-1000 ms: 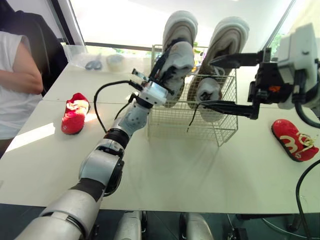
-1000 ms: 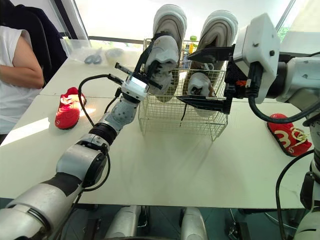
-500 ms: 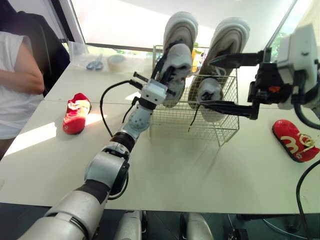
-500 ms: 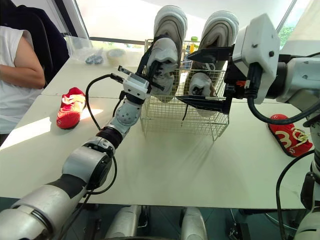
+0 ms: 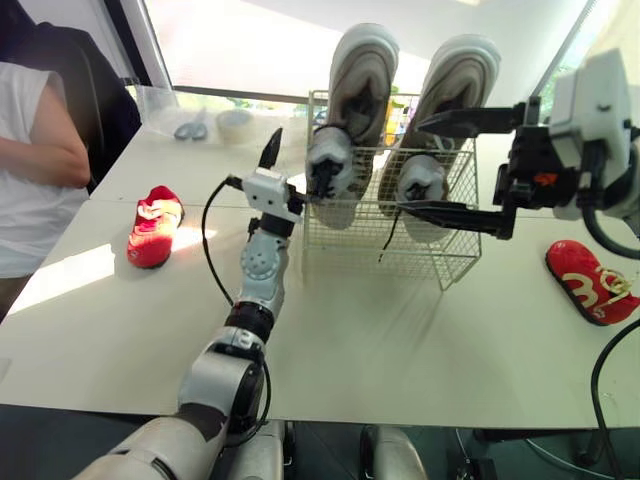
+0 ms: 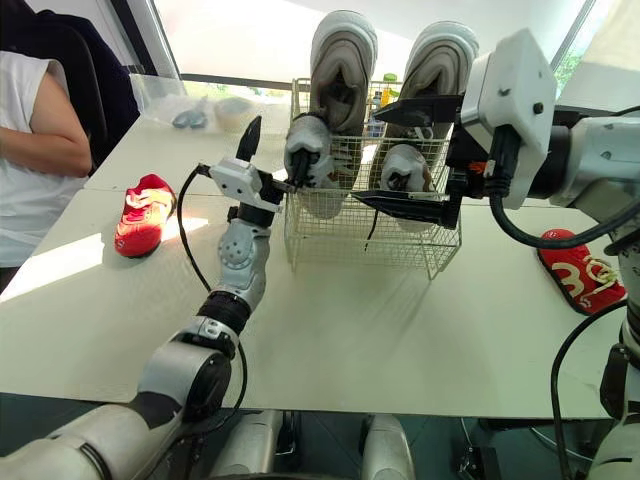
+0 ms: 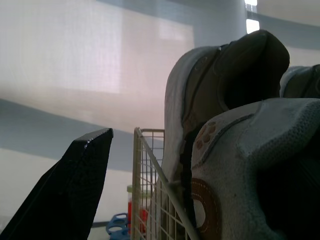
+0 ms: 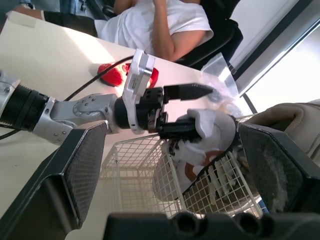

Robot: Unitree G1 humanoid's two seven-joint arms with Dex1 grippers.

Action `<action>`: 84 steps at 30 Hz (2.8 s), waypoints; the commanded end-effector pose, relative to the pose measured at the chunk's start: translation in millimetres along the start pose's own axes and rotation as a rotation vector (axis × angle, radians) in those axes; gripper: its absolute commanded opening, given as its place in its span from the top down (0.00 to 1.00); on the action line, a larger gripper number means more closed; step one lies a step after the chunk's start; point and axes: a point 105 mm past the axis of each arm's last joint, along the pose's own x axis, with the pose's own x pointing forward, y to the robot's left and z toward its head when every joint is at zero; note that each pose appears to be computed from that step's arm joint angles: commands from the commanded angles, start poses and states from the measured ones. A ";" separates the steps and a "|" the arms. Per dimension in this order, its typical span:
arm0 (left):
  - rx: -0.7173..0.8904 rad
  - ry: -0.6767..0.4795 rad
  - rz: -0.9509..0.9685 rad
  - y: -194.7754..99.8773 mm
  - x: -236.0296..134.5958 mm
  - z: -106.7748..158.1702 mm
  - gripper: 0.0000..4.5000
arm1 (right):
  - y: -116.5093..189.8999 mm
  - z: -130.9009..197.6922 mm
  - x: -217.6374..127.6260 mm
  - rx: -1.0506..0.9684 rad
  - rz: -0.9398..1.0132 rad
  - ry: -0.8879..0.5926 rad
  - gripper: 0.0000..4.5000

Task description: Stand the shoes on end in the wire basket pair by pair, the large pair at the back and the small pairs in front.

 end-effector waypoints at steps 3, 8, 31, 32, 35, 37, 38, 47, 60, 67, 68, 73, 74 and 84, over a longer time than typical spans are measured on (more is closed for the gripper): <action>-0.085 0.170 -0.142 -3.6 -7.3 7.5 0.01 | -1.5 8.1 -0.9 -0.031 -0.011 -0.033 0.00; -0.142 0.252 -0.177 4.9 -12.7 20.9 0.01 | -2.2 6.5 1.1 -0.029 -0.006 -0.041 0.00; -0.440 0.515 -0.635 13.2 -42.8 137.4 0.01 | -57.2 -169.6 -178.2 0.366 -0.792 0.563 0.00; -0.442 0.530 -0.658 10.0 -45.3 137.2 0.01 | -54.6 -179.8 -188.1 0.397 -0.817 0.600 0.00; -0.425 0.586 -0.697 3.4 -55.4 128.2 0.01 | -43.9 -213.5 -219.2 0.469 -0.878 0.770 0.00; -0.426 0.593 -0.708 1.1 -58.0 127.0 0.01 | -41.1 -219.6 -225.4 0.500 -0.883 0.792 0.00; -0.418 0.599 -0.710 0.5 -59.8 125.4 0.01 | -39.2 -224.6 -228.4 0.515 -0.885 0.811 0.00; -0.372 0.605 -0.715 -3.5 -63.7 123.3 0.01 | -26.4 -257.5 -239.1 0.656 -0.898 0.842 0.00; -0.274 0.608 -0.687 -2.0 -60.7 113.5 0.01 | -7.6 -305.0 -236.2 0.834 -0.915 0.839 0.00; -0.278 0.609 -0.699 -3.6 -60.7 114.8 0.00 | -5.5 -311.6 -230.9 0.856 -0.900 0.828 0.31; -0.274 0.610 -0.699 -3.4 -60.6 114.6 0.00 | -5.9 -311.4 -229.6 0.857 -0.896 0.821 0.42; -0.267 0.606 -0.705 -3.5 -57.7 113.6 0.00 | -12.2 -306.1 -226.8 0.844 -0.885 0.795 0.83; -0.264 0.605 -0.708 -3.8 -57.4 113.5 0.00 | -15.6 -303.3 -227.3 0.827 -0.887 0.793 0.87; -0.356 0.551 -0.699 3.5 -39.4 125.2 0.00 | -112.6 -139.0 -174.2 0.215 -0.805 0.392 0.89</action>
